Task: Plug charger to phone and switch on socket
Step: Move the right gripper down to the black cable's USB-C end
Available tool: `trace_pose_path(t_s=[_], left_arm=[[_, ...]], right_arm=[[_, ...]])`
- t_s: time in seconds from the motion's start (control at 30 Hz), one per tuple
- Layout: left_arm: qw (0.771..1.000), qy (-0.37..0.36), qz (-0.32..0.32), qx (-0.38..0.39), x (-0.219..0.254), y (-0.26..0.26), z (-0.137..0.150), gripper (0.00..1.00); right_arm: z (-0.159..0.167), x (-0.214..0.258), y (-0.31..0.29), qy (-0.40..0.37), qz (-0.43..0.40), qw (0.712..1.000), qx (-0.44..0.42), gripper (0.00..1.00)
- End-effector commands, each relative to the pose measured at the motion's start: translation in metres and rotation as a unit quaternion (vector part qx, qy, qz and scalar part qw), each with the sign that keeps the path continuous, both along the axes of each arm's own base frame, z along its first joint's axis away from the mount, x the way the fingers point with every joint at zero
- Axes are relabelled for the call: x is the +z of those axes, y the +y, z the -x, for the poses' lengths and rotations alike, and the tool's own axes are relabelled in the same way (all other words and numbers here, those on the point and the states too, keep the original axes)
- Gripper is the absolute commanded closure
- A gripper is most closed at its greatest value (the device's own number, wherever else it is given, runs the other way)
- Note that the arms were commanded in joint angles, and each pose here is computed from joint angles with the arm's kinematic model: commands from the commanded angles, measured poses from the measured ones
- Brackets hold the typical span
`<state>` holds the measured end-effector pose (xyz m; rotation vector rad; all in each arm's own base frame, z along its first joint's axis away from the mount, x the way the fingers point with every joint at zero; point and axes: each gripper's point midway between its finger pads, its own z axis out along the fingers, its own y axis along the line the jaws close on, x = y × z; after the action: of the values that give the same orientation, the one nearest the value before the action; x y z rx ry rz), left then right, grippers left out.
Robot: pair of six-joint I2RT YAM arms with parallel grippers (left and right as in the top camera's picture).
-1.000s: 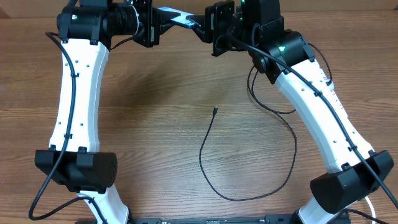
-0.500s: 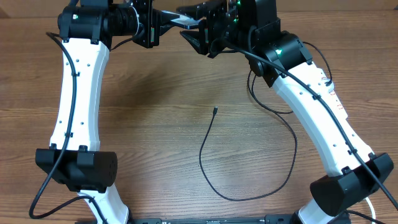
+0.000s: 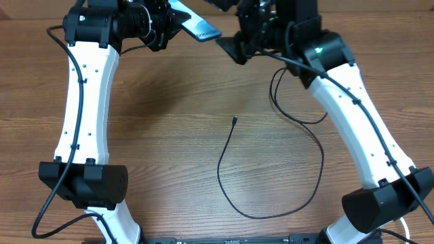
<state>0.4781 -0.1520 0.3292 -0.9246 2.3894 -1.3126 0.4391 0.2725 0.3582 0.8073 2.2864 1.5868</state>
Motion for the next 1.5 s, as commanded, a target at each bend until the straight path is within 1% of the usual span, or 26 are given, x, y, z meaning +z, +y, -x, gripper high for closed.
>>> trace_pose_path(t_s=[0.0,0.1,0.13,0.2,0.23,0.33,0.47,0.53,0.67,0.73,0.77,0.8,0.9,1.0,1.13,1.23,1.33,1.47], left_arm=[[0.991,-0.086,-0.085,-0.062,-0.006,0.009,-0.005,0.96],[0.983,-0.092,-0.143,-0.074,-0.019,0.022,-0.003,0.96],[0.978,-0.086,-0.179,-0.07,-0.028,0.031,-0.002,0.96],[0.971,-0.074,-0.218,-0.062,-0.038,0.044,0.0,0.96],[0.967,-0.069,-0.236,-0.06,-0.042,0.049,0.001,0.96],[0.952,-0.065,-0.291,-0.073,-0.052,0.063,0.004,0.96],[0.94,-0.048,-0.328,-0.081,-0.061,0.073,0.011,0.96],[0.933,-0.036,-0.35,-0.073,-0.065,0.08,0.014,0.96],[0.924,-0.019,-0.377,-0.065,-0.069,0.089,0.018,0.96],[0.92,-0.007,-0.387,-0.064,-0.072,0.093,0.022,0.96],[0.918,-0.005,-0.39,-0.064,-0.073,0.094,0.023,0.96],[0.918,-0.005,-0.392,-0.065,-0.073,0.093,0.023,0.96],[0.915,-0.006,-0.398,-0.065,-0.073,0.092,0.023,0.96],[0.912,-0.008,-0.404,-0.07,-0.073,0.088,0.024,0.96],[0.911,-0.014,-0.404,-0.077,-0.072,0.08,0.024,0.96],[0.911,-0.021,-0.405,-0.08,-0.071,0.074,0.023,0.96],[0.91,-0.025,-0.405,-0.083,-0.07,0.069,0.022,0.96],[0.91,-0.026,-0.405,-0.084,-0.071,0.068,0.022,0.96]], right_arm=[[0.005,0.013,-0.029,-0.062,0.048,0.997,0.017,0.0],[0.007,-0.017,-0.056,-0.05,0.124,0.991,0.019,0.0],[0.009,-0.032,-0.069,-0.044,0.167,0.985,0.017,0.0],[0.014,-0.052,-0.086,-0.025,0.225,0.974,0.01,0.0],[0.018,-0.067,-0.1,-0.007,0.268,0.963,0.003,0.0],[0.032,-0.1,-0.128,0.051,0.36,0.932,-0.018,0.0],[0.047,-0.143,-0.141,0.103,0.434,0.895,-0.015,0.0],[0.053,-0.164,-0.135,0.116,0.444,0.889,0.001,0.0],[0.066,-0.205,-0.115,0.133,0.437,0.889,0.034,0.0],[0.075,-0.231,-0.102,0.133,0.437,0.888,0.054,0.11],[0.078,-0.24,-0.097,0.129,0.438,0.888,0.06,0.14],[0.08,-0.248,-0.092,0.124,0.438,0.888,0.066,0.16],[0.089,-0.267,-0.081,0.121,0.442,0.885,0.083,0.18],[0.095,-0.276,-0.071,0.121,0.448,0.879,0.112,0.18],[0.098,-0.274,-0.067,0.128,0.463,0.865,0.142,0.18],[0.092,-0.27,-0.068,0.139,0.479,0.854,0.146,0.18],[0.085,-0.278,-0.072,0.15,0.497,0.843,0.139,0.18],[0.088,-0.301,-0.071,0.179,0.503,0.834,0.142,0.25]])
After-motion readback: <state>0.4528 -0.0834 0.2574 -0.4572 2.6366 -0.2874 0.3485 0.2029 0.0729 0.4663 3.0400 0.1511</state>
